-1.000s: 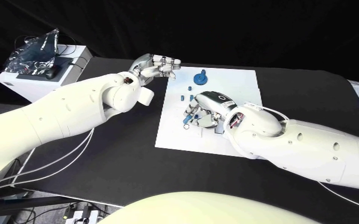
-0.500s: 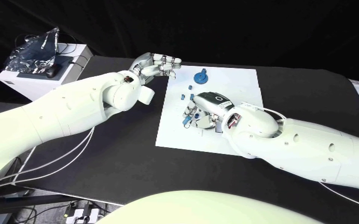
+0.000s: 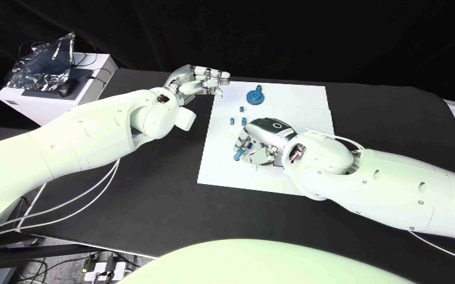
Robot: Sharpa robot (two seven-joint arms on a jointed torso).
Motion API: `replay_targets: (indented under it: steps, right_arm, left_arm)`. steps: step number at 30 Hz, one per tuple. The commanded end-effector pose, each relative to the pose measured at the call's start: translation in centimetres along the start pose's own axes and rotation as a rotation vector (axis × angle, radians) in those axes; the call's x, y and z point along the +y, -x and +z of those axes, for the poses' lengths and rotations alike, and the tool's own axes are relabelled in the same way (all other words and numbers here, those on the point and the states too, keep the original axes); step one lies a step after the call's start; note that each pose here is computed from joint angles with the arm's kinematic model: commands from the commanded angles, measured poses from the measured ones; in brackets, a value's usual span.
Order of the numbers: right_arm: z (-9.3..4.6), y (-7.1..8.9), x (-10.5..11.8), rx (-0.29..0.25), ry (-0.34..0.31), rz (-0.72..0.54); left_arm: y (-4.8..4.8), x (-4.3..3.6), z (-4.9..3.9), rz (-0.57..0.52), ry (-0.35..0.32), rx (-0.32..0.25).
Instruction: Assemble the parts on the task board
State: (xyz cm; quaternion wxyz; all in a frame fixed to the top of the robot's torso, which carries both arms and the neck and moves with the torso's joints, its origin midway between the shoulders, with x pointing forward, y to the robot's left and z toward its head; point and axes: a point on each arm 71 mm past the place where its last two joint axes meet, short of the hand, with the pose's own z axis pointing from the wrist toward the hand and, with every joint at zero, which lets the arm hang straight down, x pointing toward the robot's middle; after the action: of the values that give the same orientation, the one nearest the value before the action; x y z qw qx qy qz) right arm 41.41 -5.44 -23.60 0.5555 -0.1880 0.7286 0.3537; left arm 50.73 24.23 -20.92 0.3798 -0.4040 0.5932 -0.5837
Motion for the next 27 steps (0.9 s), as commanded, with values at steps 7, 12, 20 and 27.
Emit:
replay_targets:
  steps: [7,12,20,27]
  right_arm:
    - [0.16,-0.41,-0.04,0.041,-0.002,-0.039]
    - [0.29,-0.45,-0.12,0.040,-0.005,-0.057]
    - [0.57,-0.52,-0.19,0.034,-0.004,-0.061]
    - [0.82,-1.05,0.28,0.035,0.020,-0.039]
  left_arm:
    - [-0.20,-0.10,0.03,-0.010,-0.006,0.015]
    - [-0.21,-0.11,0.02,-0.010,-0.006,0.015]
    - [-0.18,-0.12,0.00,-0.010,-0.006,0.014]
    - [-0.25,-0.12,0.03,-0.011,-0.006,0.016]
